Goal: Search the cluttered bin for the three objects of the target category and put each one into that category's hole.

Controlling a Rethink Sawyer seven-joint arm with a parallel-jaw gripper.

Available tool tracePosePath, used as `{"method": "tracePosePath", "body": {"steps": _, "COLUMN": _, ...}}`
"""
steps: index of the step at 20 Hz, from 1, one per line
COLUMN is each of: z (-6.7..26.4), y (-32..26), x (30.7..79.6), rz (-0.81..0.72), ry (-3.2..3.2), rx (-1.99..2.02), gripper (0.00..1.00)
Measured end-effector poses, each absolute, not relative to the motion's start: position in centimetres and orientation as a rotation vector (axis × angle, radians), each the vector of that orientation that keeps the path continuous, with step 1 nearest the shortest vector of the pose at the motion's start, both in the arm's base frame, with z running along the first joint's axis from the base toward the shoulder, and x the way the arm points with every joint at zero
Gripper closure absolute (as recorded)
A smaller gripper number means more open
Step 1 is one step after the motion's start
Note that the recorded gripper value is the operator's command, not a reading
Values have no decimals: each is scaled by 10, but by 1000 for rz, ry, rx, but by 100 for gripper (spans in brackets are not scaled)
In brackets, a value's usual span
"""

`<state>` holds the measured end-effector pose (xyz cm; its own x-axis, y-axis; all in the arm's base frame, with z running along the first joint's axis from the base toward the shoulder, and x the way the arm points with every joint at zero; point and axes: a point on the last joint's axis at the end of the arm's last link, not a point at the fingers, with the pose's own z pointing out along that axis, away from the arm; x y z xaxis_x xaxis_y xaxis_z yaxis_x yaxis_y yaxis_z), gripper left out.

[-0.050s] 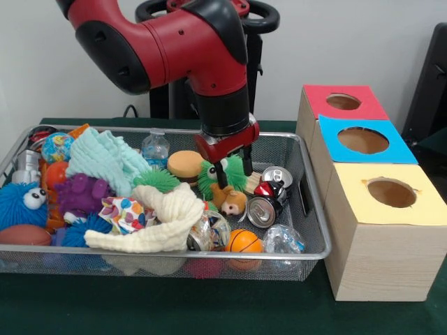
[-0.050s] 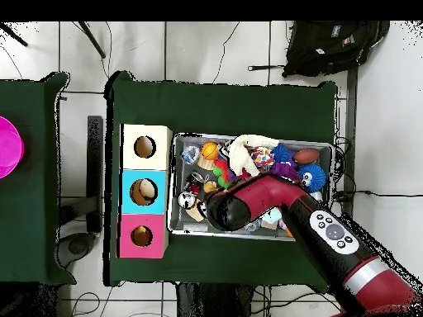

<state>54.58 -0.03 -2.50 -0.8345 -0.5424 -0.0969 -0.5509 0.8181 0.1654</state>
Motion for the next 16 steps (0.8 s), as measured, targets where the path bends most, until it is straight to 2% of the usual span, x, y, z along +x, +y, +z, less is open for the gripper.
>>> {"method": "tracePosePath", "body": {"steps": 16, "z": -26, "y": -12, "x": 540, "rz": 291, "ry": 2949, "rx": -865, "gripper": 0}}
